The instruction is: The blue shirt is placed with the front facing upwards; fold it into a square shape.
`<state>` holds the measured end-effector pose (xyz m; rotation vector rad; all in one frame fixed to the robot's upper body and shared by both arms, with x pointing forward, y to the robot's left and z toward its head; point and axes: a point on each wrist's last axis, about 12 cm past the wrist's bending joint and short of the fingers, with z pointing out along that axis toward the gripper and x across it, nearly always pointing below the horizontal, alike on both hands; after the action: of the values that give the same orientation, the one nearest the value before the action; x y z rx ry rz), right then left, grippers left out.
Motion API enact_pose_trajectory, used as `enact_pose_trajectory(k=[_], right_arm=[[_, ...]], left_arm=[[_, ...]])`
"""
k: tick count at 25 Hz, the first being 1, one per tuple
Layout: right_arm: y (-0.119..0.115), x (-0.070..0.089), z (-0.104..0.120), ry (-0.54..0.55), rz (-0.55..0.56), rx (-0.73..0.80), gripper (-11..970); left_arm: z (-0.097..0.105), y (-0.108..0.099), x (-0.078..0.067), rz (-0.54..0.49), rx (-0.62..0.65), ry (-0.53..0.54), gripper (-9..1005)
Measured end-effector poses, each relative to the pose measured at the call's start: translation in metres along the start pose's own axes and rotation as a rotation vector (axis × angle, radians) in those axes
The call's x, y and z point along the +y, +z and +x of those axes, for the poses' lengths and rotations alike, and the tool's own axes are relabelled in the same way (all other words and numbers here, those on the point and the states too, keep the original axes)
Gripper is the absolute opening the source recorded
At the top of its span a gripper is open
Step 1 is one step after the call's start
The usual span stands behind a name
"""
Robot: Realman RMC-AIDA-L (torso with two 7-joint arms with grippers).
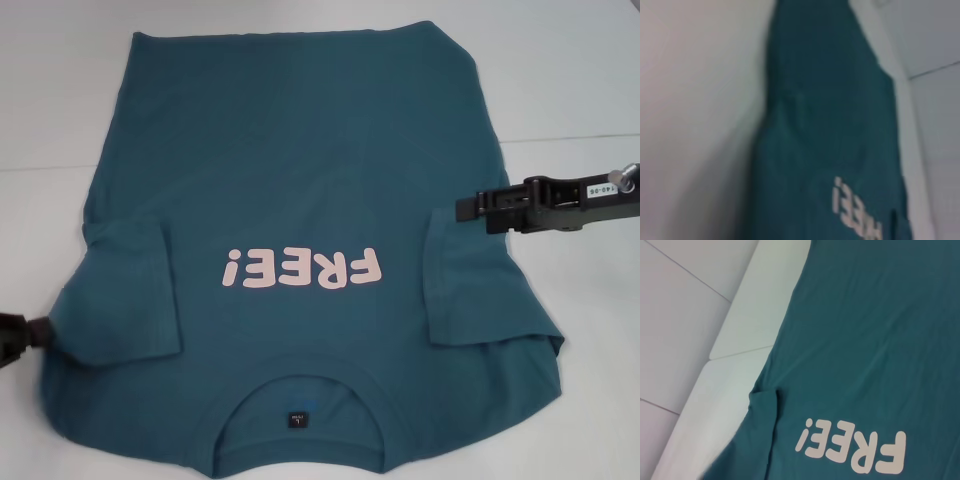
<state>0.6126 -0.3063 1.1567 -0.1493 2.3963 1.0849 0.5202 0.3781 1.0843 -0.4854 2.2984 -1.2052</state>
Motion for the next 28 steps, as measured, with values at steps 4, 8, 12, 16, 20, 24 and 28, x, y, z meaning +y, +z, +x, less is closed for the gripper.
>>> enact_pose_trajectory(k=[4,8,12,16,20,24,28], right_arm=[[-0.002,-0.001,0.0,0.001,0.001,0.001,763],[-0.003,-0.002,0.0,0.0,0.006,0.006,762],[-0.004,-0.002,0.0,0.0,0.007,0.006,762],[-0.004,-0.002,0.0,0.0,0.007,0.005,763],[-0.004,-0.002,0.0,0.001,0.008,0.004,764],[-0.005,-0.003,-0.001,0.001,0.012,0.002,763],[-0.005,-0.003,-0.001,0.001,0.013,-0.001,763]], left_arm=[[0.003,-0.005,-0.004,0.053,0.014,0.009,81],[0.003,-0.008,-0.001,0.039,0.011,0.012,104],[-0.001,-0.011,0.006,-0.042,-0.014,0.029,126],[-0.005,-0.013,0.014,-0.142,-0.027,0.037,149],[-0.007,-0.018,0.025,-0.22,-0.072,-0.036,171],[-0.004,-0.019,0.03,-0.23,-0.092,-0.064,226],[-0.004,-0.013,0.031,-0.233,-0.092,-0.071,379]])
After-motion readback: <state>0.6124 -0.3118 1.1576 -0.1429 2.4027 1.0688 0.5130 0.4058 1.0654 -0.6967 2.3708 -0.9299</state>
